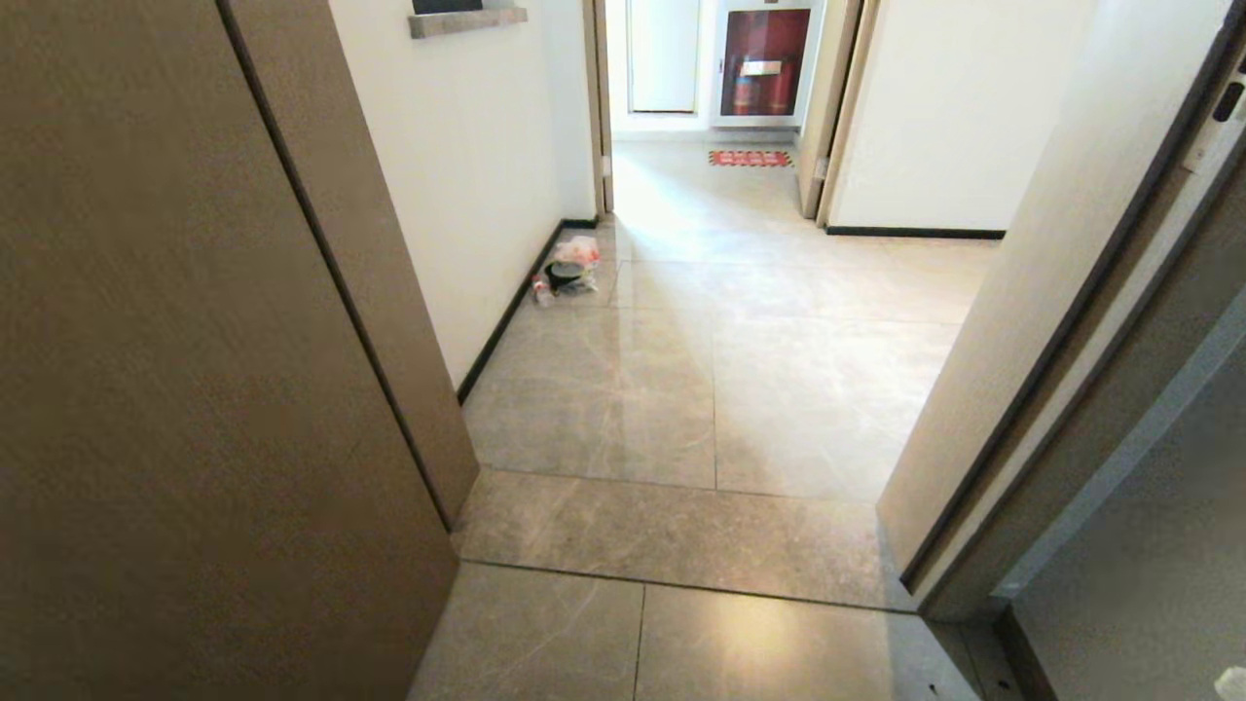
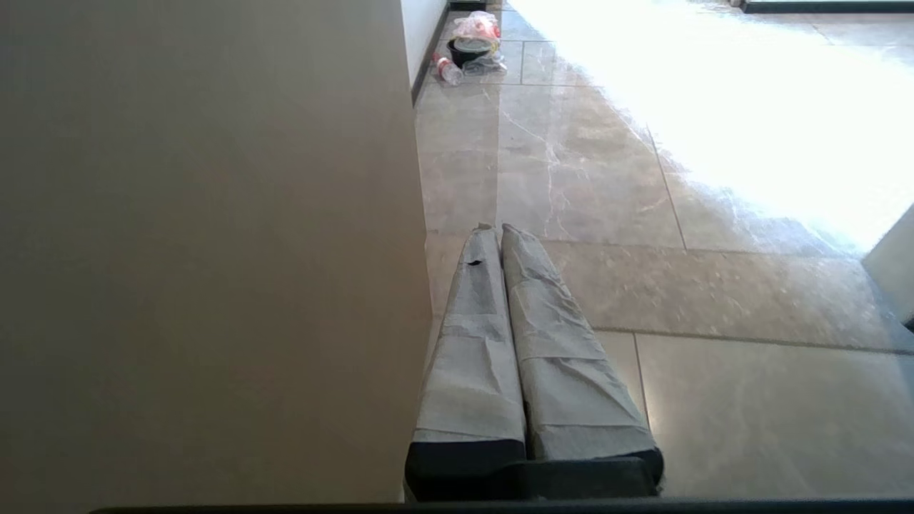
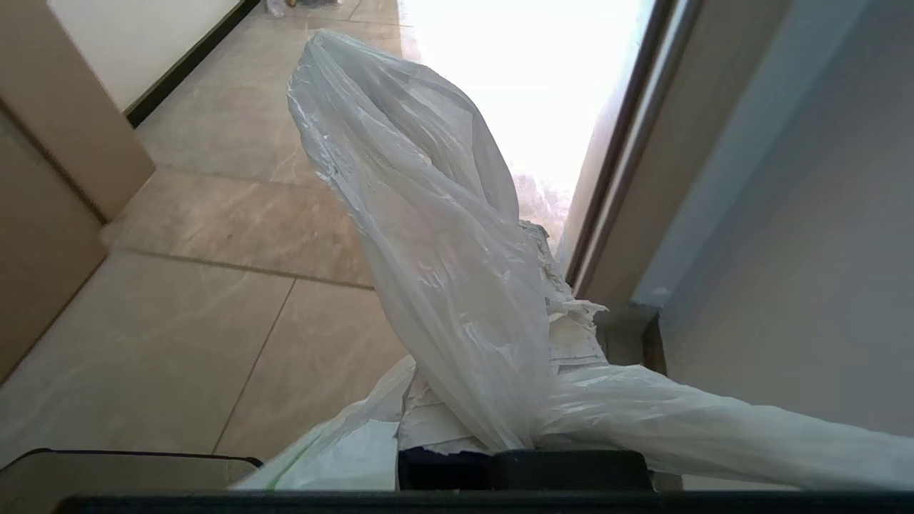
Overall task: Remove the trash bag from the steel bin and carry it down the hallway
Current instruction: Put the trash bag at the door
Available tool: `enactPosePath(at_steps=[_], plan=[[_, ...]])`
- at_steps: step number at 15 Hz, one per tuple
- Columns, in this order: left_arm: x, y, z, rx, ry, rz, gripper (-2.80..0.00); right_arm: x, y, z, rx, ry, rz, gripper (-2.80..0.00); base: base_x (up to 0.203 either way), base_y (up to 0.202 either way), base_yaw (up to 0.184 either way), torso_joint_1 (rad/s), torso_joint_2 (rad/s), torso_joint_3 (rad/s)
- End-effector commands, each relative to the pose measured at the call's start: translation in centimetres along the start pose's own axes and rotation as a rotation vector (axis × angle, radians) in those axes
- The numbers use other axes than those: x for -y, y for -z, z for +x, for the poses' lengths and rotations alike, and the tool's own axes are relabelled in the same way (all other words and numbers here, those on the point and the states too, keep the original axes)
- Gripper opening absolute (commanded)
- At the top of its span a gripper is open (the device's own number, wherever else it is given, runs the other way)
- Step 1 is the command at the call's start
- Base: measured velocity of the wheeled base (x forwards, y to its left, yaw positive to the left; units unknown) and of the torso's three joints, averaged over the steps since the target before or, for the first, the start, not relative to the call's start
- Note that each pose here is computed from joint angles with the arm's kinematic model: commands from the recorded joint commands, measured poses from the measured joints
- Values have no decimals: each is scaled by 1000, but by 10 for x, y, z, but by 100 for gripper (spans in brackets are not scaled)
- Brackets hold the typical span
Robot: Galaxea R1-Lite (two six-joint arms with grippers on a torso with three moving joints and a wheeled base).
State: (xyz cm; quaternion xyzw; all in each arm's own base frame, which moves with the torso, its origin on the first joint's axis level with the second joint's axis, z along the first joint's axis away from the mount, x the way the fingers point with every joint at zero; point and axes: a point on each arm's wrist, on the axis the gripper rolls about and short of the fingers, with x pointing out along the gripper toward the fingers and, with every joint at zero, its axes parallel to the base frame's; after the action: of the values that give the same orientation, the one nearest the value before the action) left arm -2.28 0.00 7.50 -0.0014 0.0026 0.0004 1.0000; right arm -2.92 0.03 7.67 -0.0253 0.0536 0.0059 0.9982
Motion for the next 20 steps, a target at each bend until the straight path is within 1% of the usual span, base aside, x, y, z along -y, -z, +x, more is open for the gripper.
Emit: enactPosePath(at_steps=[1,20], plan=[[0,0,0,1,-1,0,-280,0,0,0,-3,0,-1,-280,191,0,2,1,2,4],[0,0,0,1,-1,0,-280,0,0,0,-3,0,1,-280,192,0,1,1,1,2]])
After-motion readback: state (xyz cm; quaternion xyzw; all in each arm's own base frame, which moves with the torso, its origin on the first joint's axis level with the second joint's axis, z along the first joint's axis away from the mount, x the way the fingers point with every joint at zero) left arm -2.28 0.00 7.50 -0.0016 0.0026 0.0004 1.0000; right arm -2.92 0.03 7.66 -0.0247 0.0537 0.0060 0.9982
